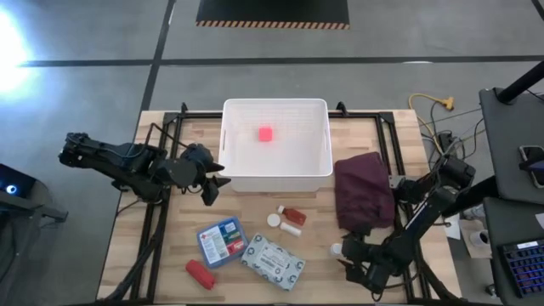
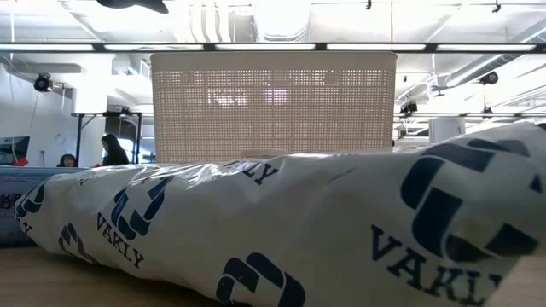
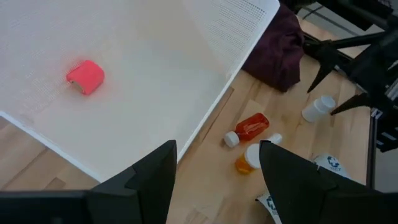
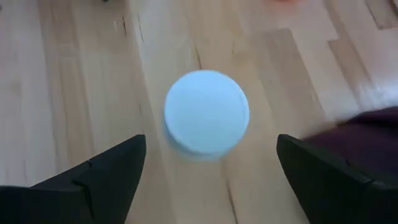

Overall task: Pick & place medical supplies in basket/bin
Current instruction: Put the white medicine bottle into the white basket

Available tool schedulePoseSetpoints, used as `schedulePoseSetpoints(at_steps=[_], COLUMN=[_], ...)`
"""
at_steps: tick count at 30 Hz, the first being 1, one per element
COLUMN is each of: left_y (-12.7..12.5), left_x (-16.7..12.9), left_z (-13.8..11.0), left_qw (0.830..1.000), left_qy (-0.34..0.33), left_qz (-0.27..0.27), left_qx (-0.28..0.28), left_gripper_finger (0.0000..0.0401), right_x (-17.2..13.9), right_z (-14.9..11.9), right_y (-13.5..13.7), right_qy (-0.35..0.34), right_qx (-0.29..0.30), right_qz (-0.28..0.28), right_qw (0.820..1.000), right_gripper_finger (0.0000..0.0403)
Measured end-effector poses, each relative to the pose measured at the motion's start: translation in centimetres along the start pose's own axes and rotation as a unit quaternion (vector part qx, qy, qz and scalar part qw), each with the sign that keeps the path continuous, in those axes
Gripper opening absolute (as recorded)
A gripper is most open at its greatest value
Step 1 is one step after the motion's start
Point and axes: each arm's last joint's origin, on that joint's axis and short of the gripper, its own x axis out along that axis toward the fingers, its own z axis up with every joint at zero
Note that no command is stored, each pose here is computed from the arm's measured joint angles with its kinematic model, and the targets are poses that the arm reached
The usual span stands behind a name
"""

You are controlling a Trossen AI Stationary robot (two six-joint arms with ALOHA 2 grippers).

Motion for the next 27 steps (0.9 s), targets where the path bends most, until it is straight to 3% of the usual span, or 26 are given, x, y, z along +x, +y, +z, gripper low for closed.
schedulePoseSetpoints(at_steps=[6,12,21,27], left_y=[0.0,0.0,0.0,0.0], left_x=[0.0,0.0,0.0,0.0], left_z=[0.0,0.0,0.0,0.0], left_qw=[1.0,1.0,1.0,1.0], left_qy=[-0.001,-0.001,-0.001,-0.001], left_qz=[0.002,0.002,0.002,0.002], left_qx=[-0.001,-0.001,-0.001,-0.001], left_gripper_finger=[0.0212,0.0212,0.0212,0.0212], right_x=[2.0,3.3,3.5,3.2], right_z=[-1.2,-2.4,-1.9,-0.2], right_y=[0.0,-0.9,-1.5,-2.3], right_qy=[-0.028,-0.031,-0.075,-0.08], right_qx=[0.032,0.068,0.102,0.172], right_qz=[0.036,0.015,-0.005,-0.003], right_qw=[0.998,0.997,0.992,0.982], right_gripper_finger=[0.0354,0.0333,0.0245,0.0166])
